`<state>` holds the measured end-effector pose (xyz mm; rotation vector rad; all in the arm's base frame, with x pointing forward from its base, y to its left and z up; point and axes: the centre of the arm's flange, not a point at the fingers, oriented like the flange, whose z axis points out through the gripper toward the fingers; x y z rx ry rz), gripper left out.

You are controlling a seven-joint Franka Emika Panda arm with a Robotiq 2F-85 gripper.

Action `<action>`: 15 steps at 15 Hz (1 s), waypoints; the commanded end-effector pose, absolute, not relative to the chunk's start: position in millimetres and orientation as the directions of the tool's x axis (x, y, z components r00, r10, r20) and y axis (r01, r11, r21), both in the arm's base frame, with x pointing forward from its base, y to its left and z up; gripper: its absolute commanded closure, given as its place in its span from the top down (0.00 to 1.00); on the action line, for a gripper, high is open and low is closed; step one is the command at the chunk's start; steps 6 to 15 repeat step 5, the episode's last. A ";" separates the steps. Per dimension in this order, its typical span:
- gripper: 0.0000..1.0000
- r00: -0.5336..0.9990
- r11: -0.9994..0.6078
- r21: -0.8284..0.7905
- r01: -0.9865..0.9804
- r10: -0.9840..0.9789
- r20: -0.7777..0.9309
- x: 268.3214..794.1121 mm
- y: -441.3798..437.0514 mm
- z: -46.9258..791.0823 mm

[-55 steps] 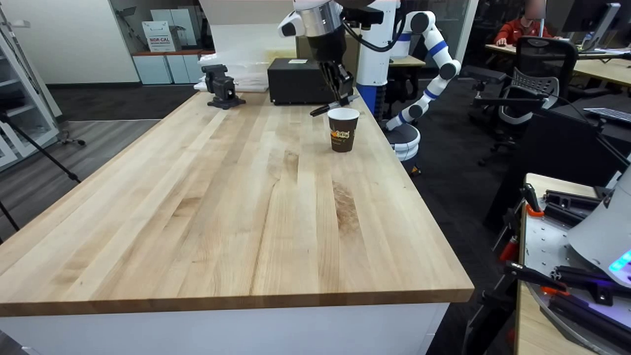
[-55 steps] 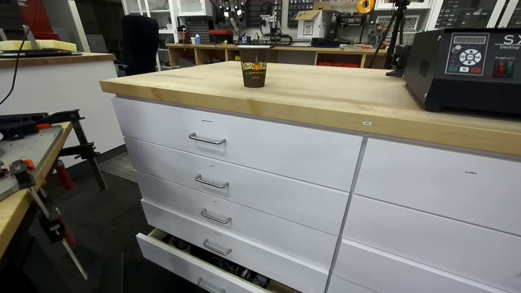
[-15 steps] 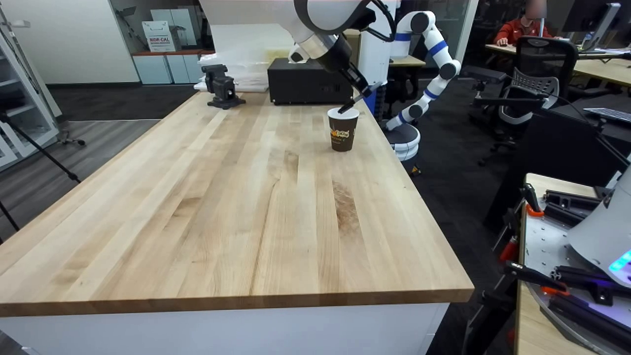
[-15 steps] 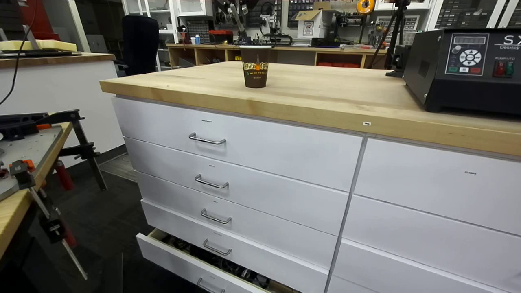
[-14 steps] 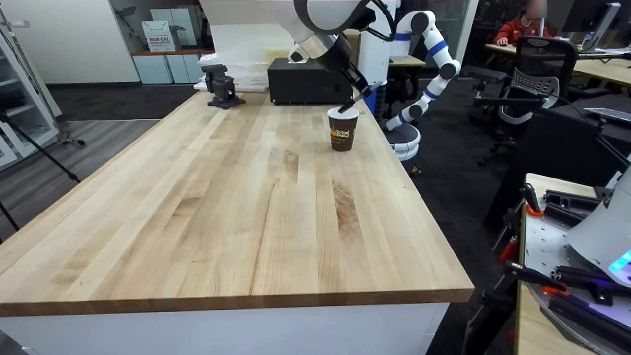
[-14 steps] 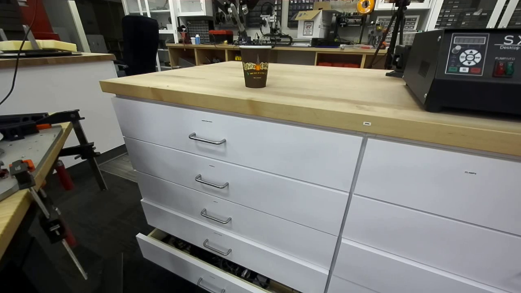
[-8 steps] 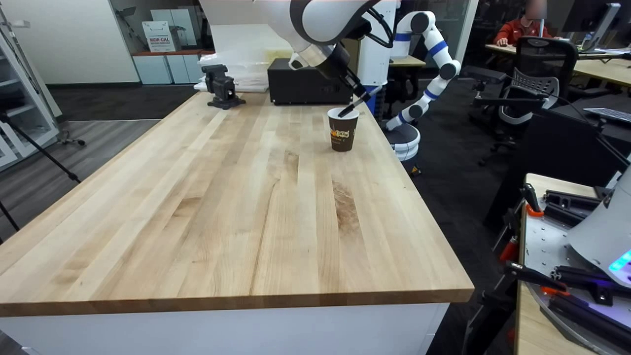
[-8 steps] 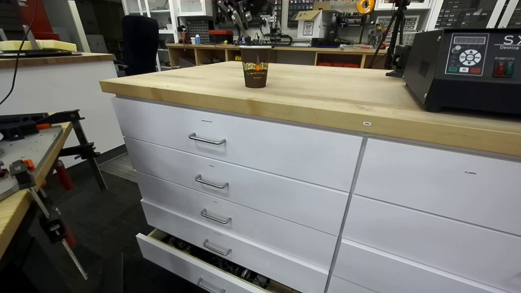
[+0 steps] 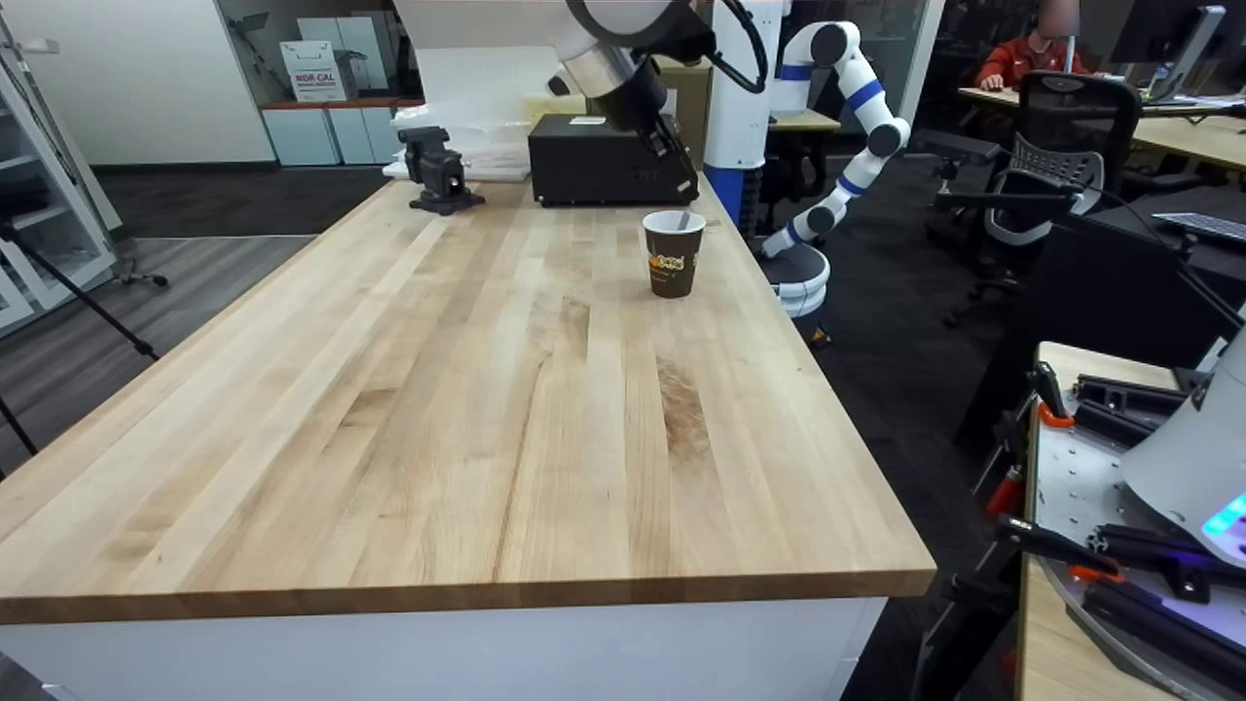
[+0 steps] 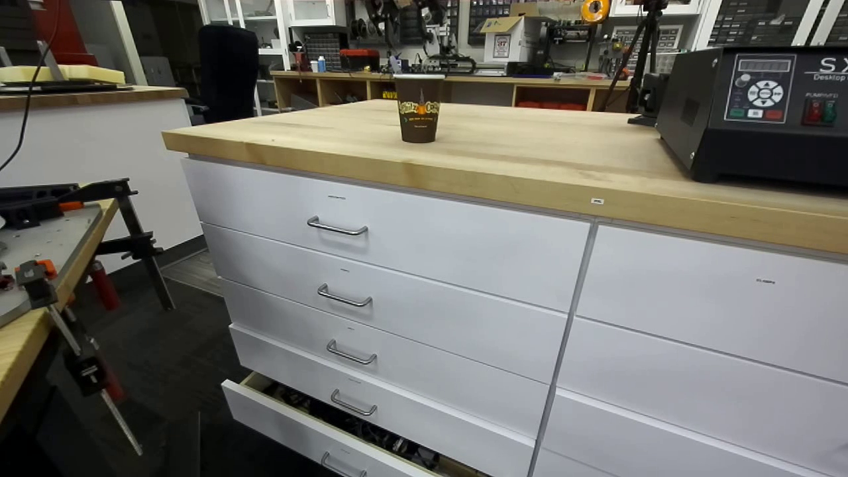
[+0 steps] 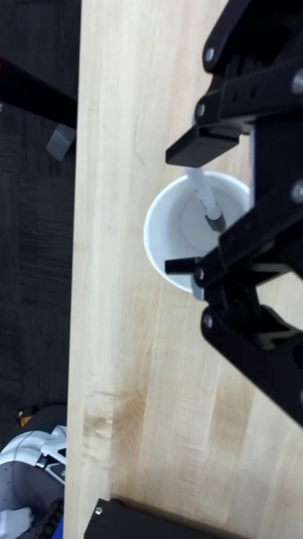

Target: Put the black pen in the brown coffee cup

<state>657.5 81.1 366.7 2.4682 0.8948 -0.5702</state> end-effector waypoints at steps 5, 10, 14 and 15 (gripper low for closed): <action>0.89 0.748 -0.712 0.263 0.652 0.546 -0.378 656.5 94.8 404.9; 0.89 0.748 -0.712 0.263 0.652 0.546 -0.378 656.5 94.8 404.9; 0.89 0.748 -0.712 0.263 0.652 0.546 -0.378 656.5 94.8 404.9; 0.89 0.748 -0.712 0.263 0.652 0.546 -0.378 656.5 94.8 404.9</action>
